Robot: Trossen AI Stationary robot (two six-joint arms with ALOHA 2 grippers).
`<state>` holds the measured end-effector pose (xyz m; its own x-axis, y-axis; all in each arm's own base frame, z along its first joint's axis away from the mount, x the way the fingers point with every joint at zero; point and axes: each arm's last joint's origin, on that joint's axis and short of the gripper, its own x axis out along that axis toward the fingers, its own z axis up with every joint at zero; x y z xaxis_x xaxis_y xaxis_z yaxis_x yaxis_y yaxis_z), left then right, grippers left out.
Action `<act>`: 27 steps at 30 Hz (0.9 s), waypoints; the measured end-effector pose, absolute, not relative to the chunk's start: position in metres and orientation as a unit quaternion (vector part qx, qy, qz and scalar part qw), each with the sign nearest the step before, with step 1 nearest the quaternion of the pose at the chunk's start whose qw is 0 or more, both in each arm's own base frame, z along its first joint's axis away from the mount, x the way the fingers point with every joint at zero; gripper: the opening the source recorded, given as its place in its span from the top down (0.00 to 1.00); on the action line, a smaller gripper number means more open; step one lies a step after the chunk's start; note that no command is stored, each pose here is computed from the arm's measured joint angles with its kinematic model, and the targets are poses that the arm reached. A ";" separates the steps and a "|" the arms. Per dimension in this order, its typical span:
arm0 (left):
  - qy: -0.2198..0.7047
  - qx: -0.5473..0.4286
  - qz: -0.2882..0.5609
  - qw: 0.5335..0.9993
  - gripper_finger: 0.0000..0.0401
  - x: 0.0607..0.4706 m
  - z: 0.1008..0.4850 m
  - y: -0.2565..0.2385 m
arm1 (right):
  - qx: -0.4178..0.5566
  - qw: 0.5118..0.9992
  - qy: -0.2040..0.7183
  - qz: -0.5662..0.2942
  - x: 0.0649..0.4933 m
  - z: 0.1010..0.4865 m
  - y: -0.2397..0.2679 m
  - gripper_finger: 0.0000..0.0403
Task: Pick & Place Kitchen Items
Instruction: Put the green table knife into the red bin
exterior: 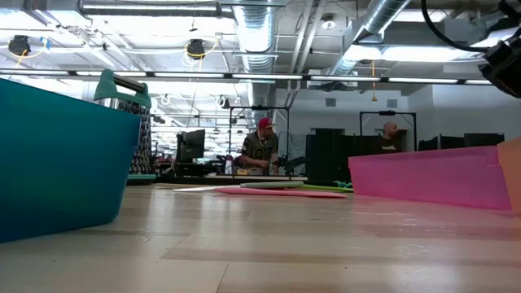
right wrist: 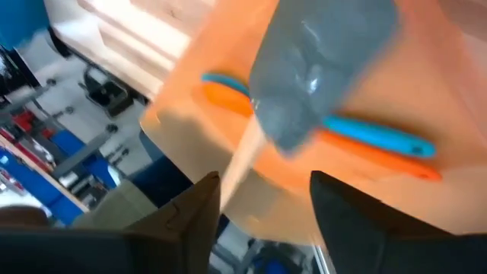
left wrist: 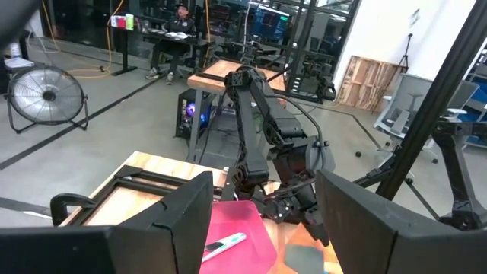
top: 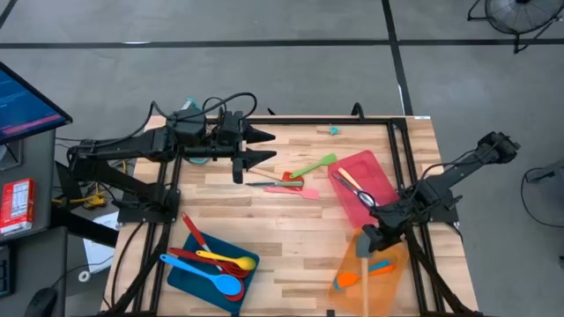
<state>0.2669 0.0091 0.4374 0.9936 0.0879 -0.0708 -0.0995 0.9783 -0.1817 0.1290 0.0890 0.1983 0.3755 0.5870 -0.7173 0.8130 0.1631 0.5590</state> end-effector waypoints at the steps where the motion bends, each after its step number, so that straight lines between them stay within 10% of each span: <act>1: 0.031 -0.093 0.047 0.994 0.47 0.267 0.437 0.009 | 0.637 0.523 0.557 -0.101 0.129 0.199 0.090 0.49; 11: 0.032 -0.080 0.052 0.995 0.47 0.267 0.437 0.009 | 0.641 0.522 0.559 -0.063 0.133 0.226 0.092 0.43; 27: 0.205 -0.033 0.114 0.971 0.42 0.291 0.332 0.026 | 0.503 0.812 0.290 0.055 0.146 0.371 0.059 0.43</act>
<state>0.2912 0.0257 0.3321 0.8896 0.2081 -0.4067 -0.2355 0.9717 -0.0178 0.1456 0.0585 0.3705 0.8257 0.3813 -0.4158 0.2022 0.4882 0.8490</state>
